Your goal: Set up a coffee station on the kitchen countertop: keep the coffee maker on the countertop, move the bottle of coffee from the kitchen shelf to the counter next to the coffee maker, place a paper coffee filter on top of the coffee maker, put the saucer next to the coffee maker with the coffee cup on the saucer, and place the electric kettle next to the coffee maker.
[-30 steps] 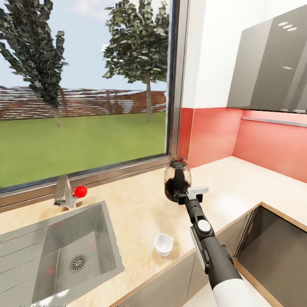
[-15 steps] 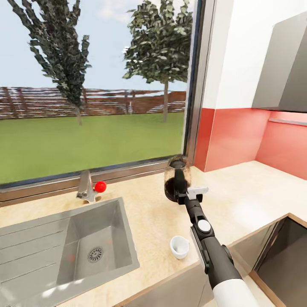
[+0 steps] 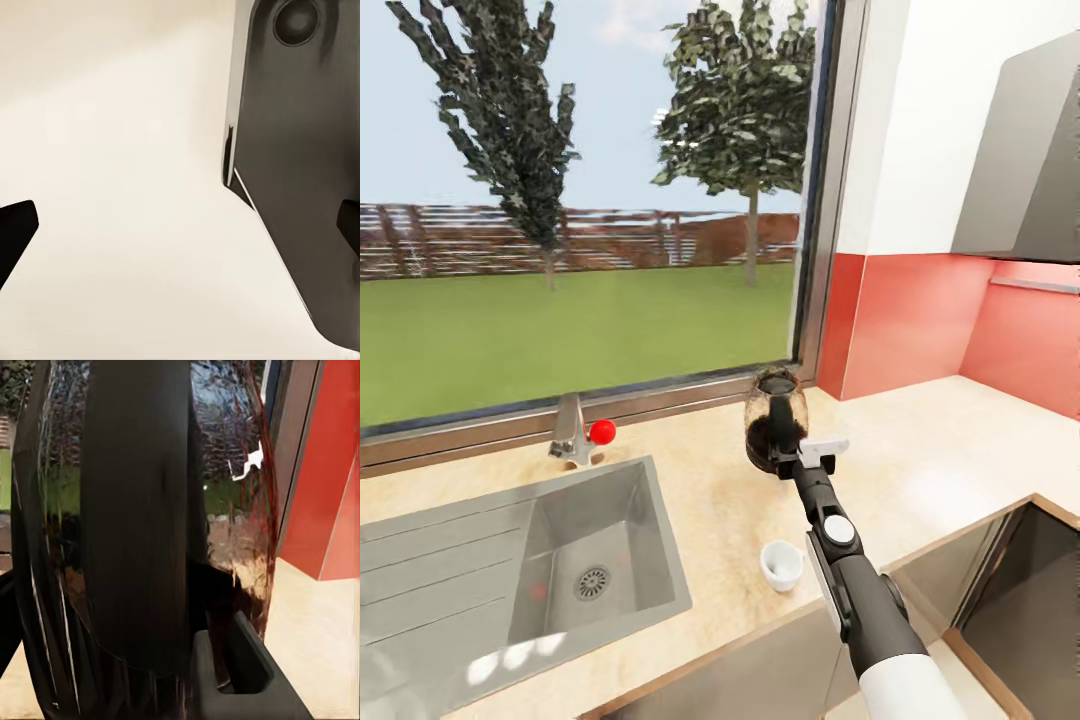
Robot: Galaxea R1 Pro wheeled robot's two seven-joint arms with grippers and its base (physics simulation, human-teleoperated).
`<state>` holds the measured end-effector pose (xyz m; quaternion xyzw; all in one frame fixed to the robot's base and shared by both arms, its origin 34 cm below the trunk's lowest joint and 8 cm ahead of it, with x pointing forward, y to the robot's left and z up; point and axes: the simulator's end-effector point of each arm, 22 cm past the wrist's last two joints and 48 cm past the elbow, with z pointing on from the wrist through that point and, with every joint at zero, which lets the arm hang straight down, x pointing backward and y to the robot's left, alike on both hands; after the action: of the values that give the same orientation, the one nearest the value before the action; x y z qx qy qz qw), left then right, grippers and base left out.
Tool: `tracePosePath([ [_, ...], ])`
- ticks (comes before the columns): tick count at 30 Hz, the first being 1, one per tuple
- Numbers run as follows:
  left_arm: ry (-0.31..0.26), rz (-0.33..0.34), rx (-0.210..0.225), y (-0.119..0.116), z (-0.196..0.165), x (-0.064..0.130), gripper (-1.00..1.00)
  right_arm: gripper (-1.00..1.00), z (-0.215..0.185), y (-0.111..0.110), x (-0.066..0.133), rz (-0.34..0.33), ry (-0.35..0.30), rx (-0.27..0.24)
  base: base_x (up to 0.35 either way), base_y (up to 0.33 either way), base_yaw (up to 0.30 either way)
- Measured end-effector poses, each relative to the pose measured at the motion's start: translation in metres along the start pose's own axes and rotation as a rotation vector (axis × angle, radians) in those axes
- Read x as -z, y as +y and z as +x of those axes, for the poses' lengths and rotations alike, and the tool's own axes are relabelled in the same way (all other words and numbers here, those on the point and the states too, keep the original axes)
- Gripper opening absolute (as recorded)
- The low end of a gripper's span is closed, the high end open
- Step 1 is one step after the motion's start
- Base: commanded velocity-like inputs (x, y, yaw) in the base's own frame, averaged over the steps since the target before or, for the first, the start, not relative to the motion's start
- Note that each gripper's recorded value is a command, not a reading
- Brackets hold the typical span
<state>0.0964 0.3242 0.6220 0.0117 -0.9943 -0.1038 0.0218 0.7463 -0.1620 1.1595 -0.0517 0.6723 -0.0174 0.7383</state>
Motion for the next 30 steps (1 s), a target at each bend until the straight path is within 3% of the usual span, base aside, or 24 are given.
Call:
tracePosePath([
  [7,-0.003,0.000,0.001,0.0001,-0.0008,0.0000,1.00,-1.00,-0.0020,-0.0001,0.0005,0.000,-0.003,-0.001,-0.292,0.000,0.028],
  [21,-0.017,0.002,0.005,-0.0011,-0.0062,0.0003,1.00,-1.00,-0.0099,-0.0006,0.0019,0.001,-0.015,0.000,-0.120,0.000,0.197],
  [30,-0.017,0.000,0.005,-0.0003,-0.0066,0.0002,1.00,-1.00,-0.0097,-0.0006,0.0018,0.000,-0.015,0.000,-0.171,0.069,0.038],
])
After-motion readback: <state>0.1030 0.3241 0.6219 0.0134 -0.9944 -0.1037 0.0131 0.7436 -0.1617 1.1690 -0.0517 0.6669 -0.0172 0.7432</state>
